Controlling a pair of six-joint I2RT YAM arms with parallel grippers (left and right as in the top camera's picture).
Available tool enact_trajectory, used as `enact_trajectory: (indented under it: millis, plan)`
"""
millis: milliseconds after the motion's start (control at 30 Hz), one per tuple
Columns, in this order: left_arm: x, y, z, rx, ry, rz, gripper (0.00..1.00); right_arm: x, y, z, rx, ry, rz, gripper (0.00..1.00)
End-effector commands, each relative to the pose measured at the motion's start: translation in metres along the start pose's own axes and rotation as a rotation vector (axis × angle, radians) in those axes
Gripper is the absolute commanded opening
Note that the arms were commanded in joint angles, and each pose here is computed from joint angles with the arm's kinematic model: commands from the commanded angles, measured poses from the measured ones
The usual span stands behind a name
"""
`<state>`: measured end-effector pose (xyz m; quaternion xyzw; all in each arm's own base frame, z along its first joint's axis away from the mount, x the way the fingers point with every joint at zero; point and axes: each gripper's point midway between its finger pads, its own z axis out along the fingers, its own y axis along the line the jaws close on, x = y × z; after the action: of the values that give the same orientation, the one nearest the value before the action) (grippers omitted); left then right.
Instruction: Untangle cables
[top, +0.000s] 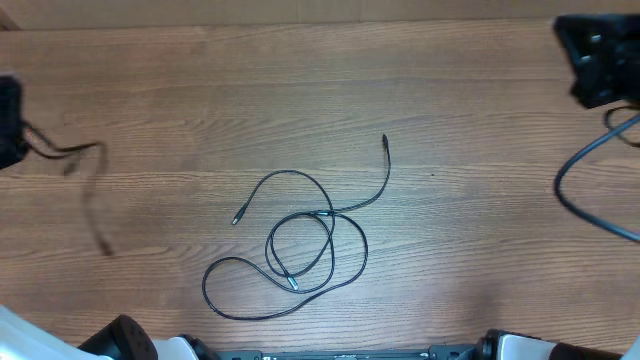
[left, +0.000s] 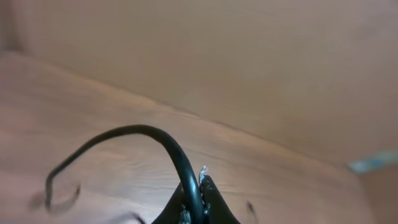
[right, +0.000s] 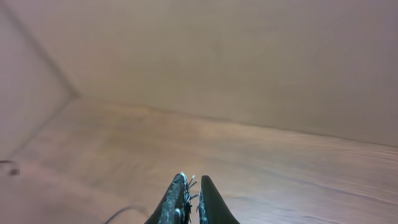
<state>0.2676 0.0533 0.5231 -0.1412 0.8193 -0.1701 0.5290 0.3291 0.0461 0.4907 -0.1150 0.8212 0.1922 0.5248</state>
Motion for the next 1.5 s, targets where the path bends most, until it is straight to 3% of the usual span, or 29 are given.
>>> enact_trajectory:
  millis: [0,233,267,333,400,467,500,767,1100,1167,1200,1233,1267,1367,1467]
  plan:
    - [0.006,-0.044,0.000,0.170,0.015,0.101,0.04,0.008,0.011,0.010,-0.023,0.040,-0.006,0.04]
    - [0.013,-0.109,0.027,0.414,0.064,0.239,0.04,0.028,0.075,0.014,-0.268,0.122,-0.045,0.06]
    - [0.016,-0.119,0.033,0.455,0.077,0.251,0.04,0.031,0.096,0.012,-0.355,0.123,-0.096,0.12]
    - [0.022,-0.139,0.045,0.535,0.114,0.256,0.04,0.034,0.131,0.005,-0.511,0.107,-0.212,0.36]
    - [0.032,-0.158,0.055,0.628,0.170,0.251,0.04,0.038,0.156,0.000,-0.615,0.082,-0.328,0.51]
    - [0.044,-0.175,0.065,0.711,0.240,0.223,0.04,0.042,0.171,-0.002,-0.665,0.065,-0.417,0.76]
    - [0.050,-0.183,0.069,0.756,0.280,0.202,0.04,0.045,0.178,-0.002,-0.690,0.058,-0.460,0.79]
    - [0.076,-0.239,0.065,1.114,0.543,0.049,0.04,0.060,0.205,0.010,-0.804,0.054,-0.615,0.81]
    - [0.075,-0.250,0.065,1.121,0.567,0.007,0.04,0.081,0.224,0.048,-0.890,0.132,-0.622,0.81]
    - [0.077,-0.252,0.064,1.125,0.571,0.009,0.04,0.086,0.227,0.059,-0.902,0.153,-0.616,0.74]
    - [0.077,-0.252,0.064,1.125,0.572,0.009,0.04,0.089,0.228,0.064,-0.908,0.162,-0.614,0.66]
    - [0.077,-0.252,0.064,1.126,0.572,0.010,0.04,0.091,0.230,0.068,-0.915,0.172,-0.611,0.55]
    - [0.077,-0.252,0.064,1.126,0.572,0.010,0.04,0.095,0.232,0.073,-0.922,0.184,-0.608,0.37]
    - [0.077,-0.252,0.064,1.126,0.571,0.010,0.04,0.101,0.234,0.082,-0.934,0.209,-0.600,0.04]
    - [0.077,-0.252,0.064,1.129,0.565,0.021,0.04,0.100,0.234,0.084,-0.932,0.206,-0.598,0.04]
